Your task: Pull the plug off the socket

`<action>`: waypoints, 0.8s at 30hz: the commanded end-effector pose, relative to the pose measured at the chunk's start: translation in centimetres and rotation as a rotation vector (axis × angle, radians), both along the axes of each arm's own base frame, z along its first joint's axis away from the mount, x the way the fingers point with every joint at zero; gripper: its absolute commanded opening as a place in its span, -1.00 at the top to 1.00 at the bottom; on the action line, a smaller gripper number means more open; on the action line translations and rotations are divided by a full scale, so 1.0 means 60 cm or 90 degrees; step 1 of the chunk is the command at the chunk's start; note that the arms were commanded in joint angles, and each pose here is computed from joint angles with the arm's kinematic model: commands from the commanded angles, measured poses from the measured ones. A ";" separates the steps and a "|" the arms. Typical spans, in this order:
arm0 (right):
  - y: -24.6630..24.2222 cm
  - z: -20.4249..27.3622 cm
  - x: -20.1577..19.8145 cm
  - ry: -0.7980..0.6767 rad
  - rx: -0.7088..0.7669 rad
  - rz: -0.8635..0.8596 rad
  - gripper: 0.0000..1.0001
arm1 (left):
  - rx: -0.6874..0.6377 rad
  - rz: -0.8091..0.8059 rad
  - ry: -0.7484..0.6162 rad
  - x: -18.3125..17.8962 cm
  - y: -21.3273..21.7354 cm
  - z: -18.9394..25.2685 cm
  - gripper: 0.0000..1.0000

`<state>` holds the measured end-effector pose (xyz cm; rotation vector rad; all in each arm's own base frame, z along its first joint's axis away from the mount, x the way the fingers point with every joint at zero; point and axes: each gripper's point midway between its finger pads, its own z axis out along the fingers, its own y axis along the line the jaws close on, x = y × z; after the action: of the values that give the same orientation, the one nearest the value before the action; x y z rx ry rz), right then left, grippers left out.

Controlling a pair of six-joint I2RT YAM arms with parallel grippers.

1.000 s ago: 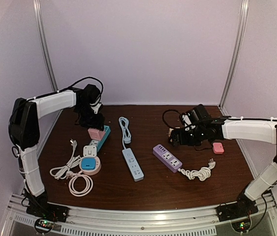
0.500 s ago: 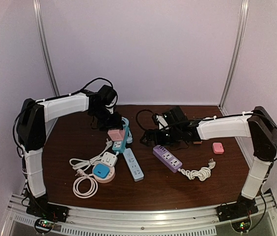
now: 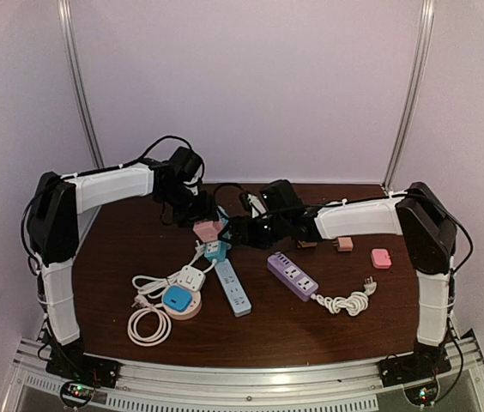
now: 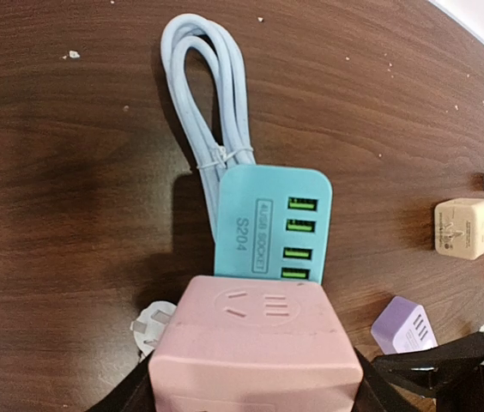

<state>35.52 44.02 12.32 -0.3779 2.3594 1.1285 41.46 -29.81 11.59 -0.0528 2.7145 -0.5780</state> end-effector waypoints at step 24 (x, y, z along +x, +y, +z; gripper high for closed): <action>0.218 -0.029 0.032 0.043 0.119 0.089 -0.42 | -0.037 0.074 -0.055 0.006 0.162 0.071 0.45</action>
<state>37.24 55.40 9.77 -0.4482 2.3232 1.3569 41.32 -19.51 13.72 -0.2664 2.6543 -0.5625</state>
